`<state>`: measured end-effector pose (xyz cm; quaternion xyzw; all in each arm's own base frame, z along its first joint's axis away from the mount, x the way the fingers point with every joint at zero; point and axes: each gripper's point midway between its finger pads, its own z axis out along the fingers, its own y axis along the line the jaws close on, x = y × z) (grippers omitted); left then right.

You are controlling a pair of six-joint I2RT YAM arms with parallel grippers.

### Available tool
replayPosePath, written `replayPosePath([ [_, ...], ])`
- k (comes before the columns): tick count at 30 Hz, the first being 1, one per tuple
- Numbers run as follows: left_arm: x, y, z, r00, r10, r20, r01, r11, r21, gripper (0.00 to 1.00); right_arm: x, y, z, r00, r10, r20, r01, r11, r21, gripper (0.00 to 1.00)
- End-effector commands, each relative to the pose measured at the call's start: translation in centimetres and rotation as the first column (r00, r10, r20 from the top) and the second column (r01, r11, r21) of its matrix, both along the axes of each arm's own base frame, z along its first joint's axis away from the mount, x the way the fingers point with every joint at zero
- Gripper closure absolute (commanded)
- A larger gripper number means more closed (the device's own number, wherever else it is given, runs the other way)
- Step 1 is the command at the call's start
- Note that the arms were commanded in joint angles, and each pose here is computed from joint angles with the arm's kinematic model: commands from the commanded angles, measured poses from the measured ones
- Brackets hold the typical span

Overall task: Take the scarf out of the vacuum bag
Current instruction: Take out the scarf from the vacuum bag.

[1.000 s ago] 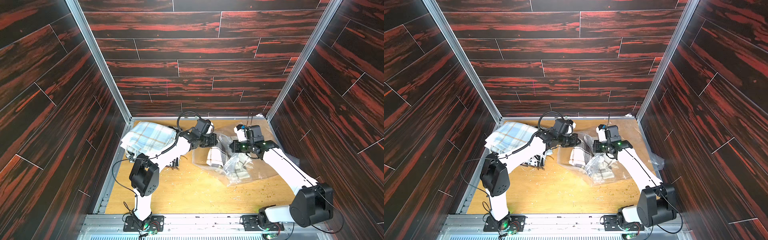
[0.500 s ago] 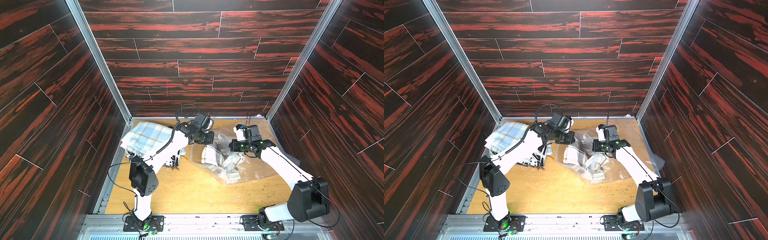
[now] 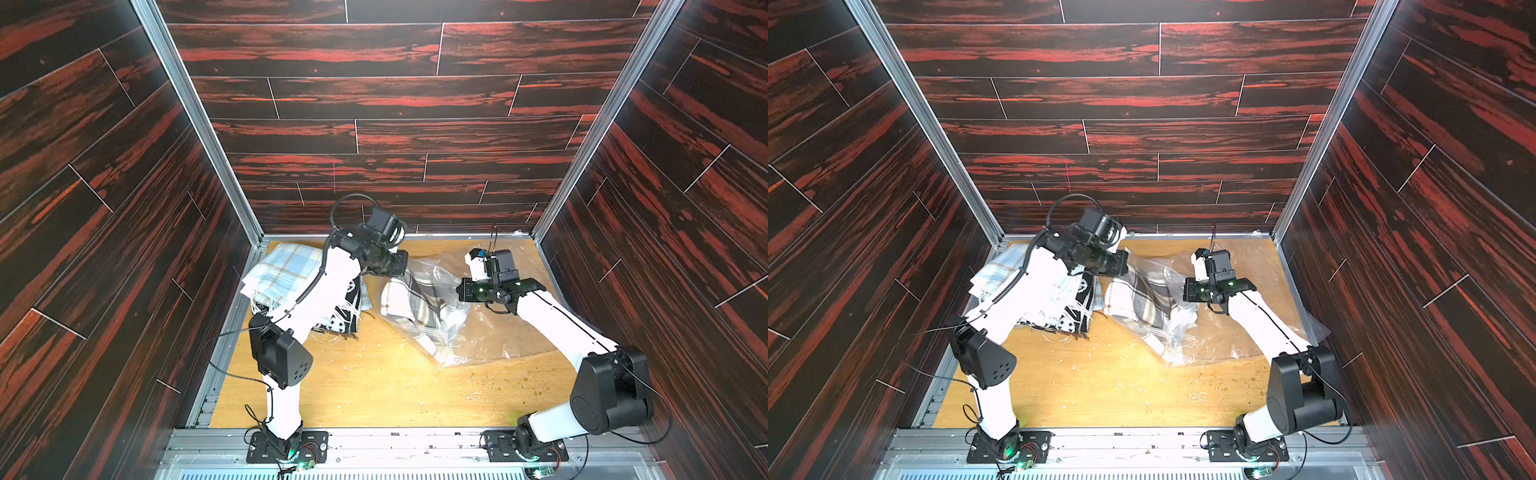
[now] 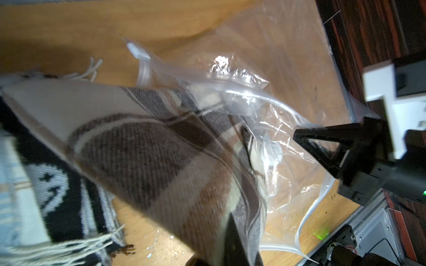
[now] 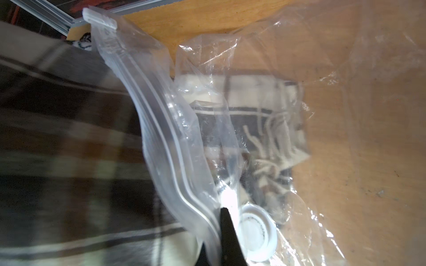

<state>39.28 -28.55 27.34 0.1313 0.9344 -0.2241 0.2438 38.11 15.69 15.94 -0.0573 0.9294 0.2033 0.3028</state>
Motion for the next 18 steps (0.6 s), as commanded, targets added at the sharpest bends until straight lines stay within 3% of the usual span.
replayPosePath([
  [1, -0.9, 2.0, 4.6, 0.997, -0.002, 0.082, 0.003, 1.0, -0.009, 1.0, 0.3, -0.4, -0.6, 1.0, -0.016, -0.014, 0.015, 1.0, -0.014, 1.0],
  [7, -0.5, 2.5, 6.3, 0.994, 0.004, 0.106, -0.001, 1.0, -0.026, 1.0, 0.5, -0.4, -0.8, 1.0, -0.017, -0.016, 0.016, 1.0, -0.025, 1.0],
  [18, 0.3, 1.7, 9.3, 0.989, -0.004, 0.145, 0.014, 0.998, -0.069, 1.0, 1.2, -1.3, -2.3, 0.998, -0.052, -0.022, 0.048, 0.987, -0.155, 1.0],
])
